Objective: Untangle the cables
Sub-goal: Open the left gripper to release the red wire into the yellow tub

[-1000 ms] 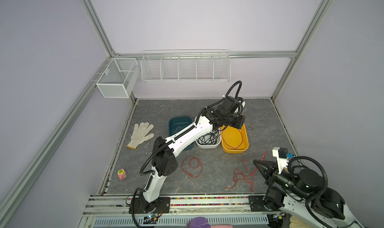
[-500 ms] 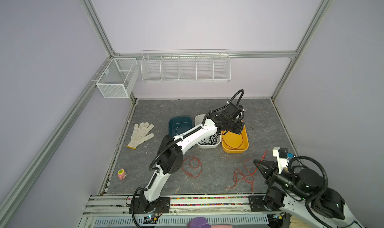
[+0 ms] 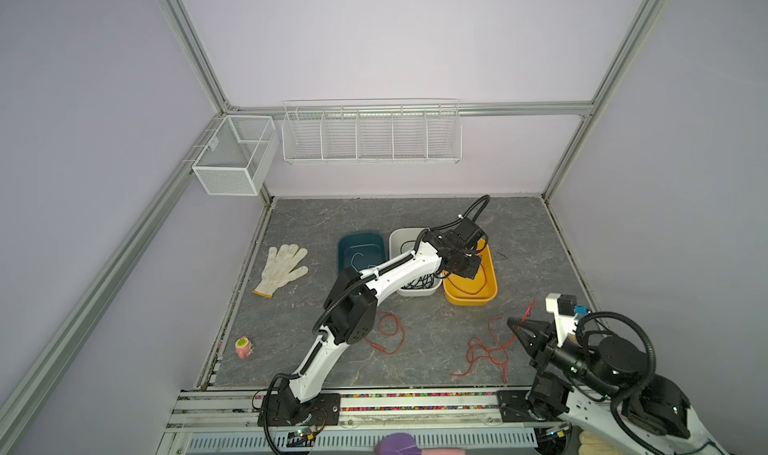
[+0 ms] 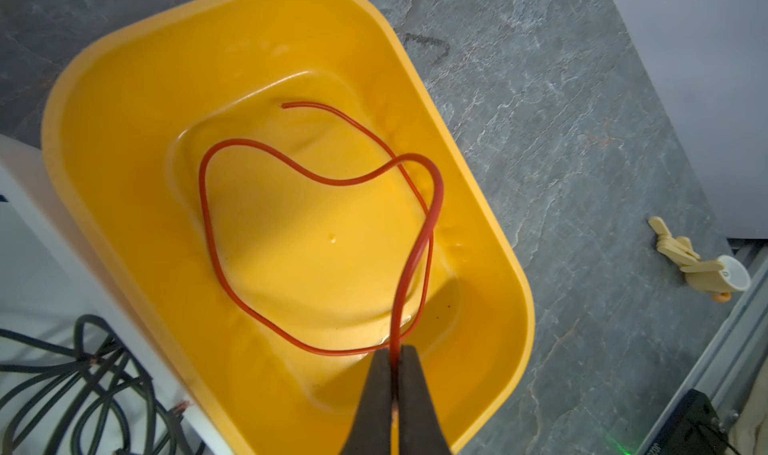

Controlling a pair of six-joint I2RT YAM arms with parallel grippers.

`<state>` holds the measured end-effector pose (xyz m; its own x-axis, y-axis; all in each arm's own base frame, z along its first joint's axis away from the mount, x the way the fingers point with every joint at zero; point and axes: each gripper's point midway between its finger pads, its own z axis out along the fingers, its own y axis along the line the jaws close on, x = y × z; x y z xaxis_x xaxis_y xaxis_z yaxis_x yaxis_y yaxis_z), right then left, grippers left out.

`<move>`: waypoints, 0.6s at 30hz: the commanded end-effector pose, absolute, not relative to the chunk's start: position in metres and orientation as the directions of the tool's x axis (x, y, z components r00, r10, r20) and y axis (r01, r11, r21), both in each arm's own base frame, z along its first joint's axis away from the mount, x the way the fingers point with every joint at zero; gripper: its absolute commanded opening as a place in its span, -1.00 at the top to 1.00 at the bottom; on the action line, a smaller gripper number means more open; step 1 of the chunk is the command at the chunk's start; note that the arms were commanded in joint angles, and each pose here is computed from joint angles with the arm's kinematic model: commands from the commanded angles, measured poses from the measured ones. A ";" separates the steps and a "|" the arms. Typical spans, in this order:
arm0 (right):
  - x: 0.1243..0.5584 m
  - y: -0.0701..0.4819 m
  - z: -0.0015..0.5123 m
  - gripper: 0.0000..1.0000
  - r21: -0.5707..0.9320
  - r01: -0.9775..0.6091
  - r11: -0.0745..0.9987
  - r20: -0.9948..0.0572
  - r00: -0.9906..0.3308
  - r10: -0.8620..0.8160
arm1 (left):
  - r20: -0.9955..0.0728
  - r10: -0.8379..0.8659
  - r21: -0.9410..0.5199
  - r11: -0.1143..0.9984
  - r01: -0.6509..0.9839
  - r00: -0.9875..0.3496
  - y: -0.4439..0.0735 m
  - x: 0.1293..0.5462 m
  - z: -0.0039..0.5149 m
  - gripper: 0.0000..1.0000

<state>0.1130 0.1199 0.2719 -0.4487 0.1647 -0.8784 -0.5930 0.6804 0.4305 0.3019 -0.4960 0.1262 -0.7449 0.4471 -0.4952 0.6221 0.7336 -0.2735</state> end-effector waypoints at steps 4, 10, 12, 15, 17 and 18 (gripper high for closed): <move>0.115 0.118 0.274 0.88 0.427 -0.592 0.684 -0.884 -0.433 0.177 | -0.411 0.496 -0.205 0.768 0.607 -0.765 -0.485 0.299 0.097 0.76; 0.115 0.118 0.273 0.88 0.426 -0.589 0.687 -0.884 -0.432 0.177 | -0.410 0.502 -0.178 0.775 0.606 -0.762 -0.480 0.305 0.107 0.63; 0.115 0.118 0.273 0.88 0.425 -0.589 0.687 -0.884 -0.432 0.176 | -0.419 0.495 -0.176 0.778 0.603 -0.761 -0.478 0.308 0.114 0.59; 0.115 0.118 0.274 0.88 0.427 -0.589 0.686 -0.884 -0.432 0.180 | -0.433 0.486 -0.172 0.782 0.599 -0.759 -0.472 0.312 0.125 0.51; 0.115 0.118 0.274 0.88 0.427 -0.589 0.686 -0.884 -0.431 0.180 | -0.442 0.482 -0.167 0.785 0.597 -0.757 -0.469 0.314 0.132 0.40; 0.115 0.118 0.274 0.88 0.426 -0.590 0.686 -0.884 -0.432 0.179 | -0.447 0.479 -0.164 0.786 0.596 -0.755 -0.467 0.314 0.136 0.37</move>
